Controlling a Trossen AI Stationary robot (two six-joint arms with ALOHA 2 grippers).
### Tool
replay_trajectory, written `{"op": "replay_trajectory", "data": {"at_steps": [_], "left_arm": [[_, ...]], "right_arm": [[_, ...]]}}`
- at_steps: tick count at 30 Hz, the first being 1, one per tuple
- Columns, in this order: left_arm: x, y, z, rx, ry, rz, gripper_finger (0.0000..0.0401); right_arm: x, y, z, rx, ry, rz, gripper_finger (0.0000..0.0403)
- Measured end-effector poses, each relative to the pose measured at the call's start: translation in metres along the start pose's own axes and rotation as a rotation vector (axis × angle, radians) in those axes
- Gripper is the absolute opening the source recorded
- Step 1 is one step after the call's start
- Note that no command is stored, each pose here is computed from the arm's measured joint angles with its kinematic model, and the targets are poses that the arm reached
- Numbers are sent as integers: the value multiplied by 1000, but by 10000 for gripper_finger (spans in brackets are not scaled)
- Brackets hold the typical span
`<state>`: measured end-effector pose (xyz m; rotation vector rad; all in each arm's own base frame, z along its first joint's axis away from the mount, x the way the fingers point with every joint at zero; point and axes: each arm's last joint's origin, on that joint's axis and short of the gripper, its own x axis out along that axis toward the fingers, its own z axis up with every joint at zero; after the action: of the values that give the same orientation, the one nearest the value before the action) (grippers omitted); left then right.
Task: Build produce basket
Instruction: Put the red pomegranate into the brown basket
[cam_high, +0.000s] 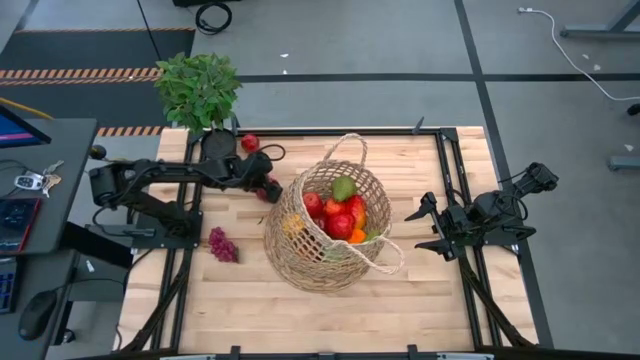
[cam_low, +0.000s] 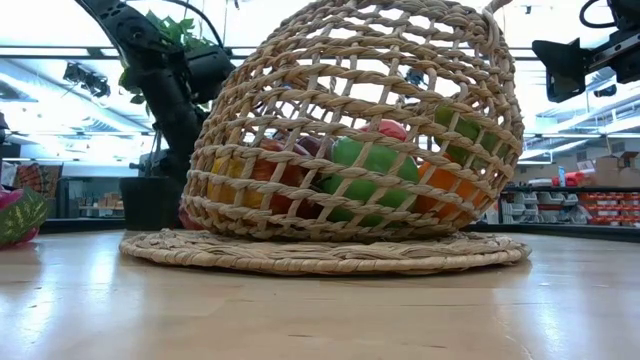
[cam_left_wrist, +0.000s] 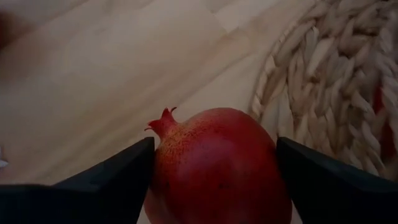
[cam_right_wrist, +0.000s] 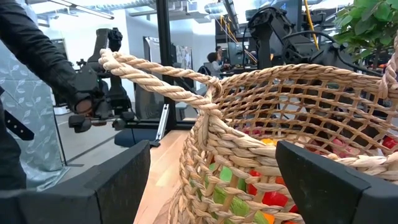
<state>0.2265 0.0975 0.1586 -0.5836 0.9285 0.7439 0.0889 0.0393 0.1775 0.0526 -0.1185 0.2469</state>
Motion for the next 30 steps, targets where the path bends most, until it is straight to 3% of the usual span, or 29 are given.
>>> {"op": "replay_trajectory", "data": {"at_steps": [6, 11, 17, 23, 30], "left_arm": [[-12, 2, -5, 0, 63, -56, 318], [-29, 9, -13, -25, 104, -35, 319], [-47, 11, -13, -103, 77, -85, 318], [-64, 8, -10, -232, 61, -242, 318], [-97, 4, 1, -387, -84, -489, 318]], "right_arm": [[0, 0, 0, 0, 0, 0, 350], [0, 0, 0, 0, 0, 0, 350], [0, 0, 0, 0, 0, 0, 350], [0, 0, 0, 0, 0, 0, 350], [0, 0, 0, 0, 0, 0, 350]]}}
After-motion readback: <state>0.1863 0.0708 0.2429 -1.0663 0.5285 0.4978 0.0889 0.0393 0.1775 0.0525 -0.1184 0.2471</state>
